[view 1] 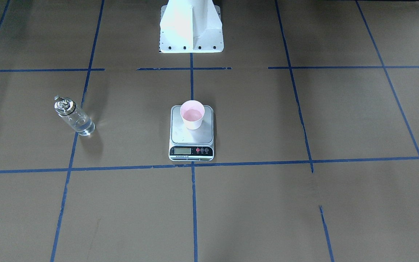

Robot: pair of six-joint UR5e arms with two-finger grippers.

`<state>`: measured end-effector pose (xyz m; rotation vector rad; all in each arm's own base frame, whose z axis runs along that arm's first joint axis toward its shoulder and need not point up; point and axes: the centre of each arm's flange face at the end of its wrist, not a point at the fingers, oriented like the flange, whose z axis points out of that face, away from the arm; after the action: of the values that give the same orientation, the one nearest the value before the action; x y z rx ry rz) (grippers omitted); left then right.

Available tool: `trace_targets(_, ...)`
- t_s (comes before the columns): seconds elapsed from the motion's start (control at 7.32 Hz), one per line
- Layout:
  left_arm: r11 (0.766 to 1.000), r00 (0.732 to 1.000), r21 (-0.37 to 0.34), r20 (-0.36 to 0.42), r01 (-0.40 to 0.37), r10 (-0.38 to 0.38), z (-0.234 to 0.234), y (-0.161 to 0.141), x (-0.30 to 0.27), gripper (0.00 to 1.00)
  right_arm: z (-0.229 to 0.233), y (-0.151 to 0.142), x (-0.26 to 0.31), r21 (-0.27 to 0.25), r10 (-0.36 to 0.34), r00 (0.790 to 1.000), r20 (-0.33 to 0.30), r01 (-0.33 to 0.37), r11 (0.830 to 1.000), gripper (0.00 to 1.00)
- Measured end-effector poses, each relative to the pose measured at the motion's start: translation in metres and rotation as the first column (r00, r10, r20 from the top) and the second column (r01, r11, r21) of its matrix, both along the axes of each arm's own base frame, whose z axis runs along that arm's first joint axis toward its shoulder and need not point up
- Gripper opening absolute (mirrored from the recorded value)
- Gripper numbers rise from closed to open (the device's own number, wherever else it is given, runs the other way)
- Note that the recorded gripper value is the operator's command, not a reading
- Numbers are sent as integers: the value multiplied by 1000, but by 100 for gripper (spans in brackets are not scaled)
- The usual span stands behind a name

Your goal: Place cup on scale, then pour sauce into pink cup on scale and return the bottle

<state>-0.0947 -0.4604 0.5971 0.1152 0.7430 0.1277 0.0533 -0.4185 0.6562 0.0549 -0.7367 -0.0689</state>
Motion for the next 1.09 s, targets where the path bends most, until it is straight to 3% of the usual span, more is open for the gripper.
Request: trace_targets(1.09, 1000, 1000, 3, 0, 2, -2, -2, 0, 0, 100, -7, -2, 0, 14, 2, 1000, -1, -2, 1000, 100)
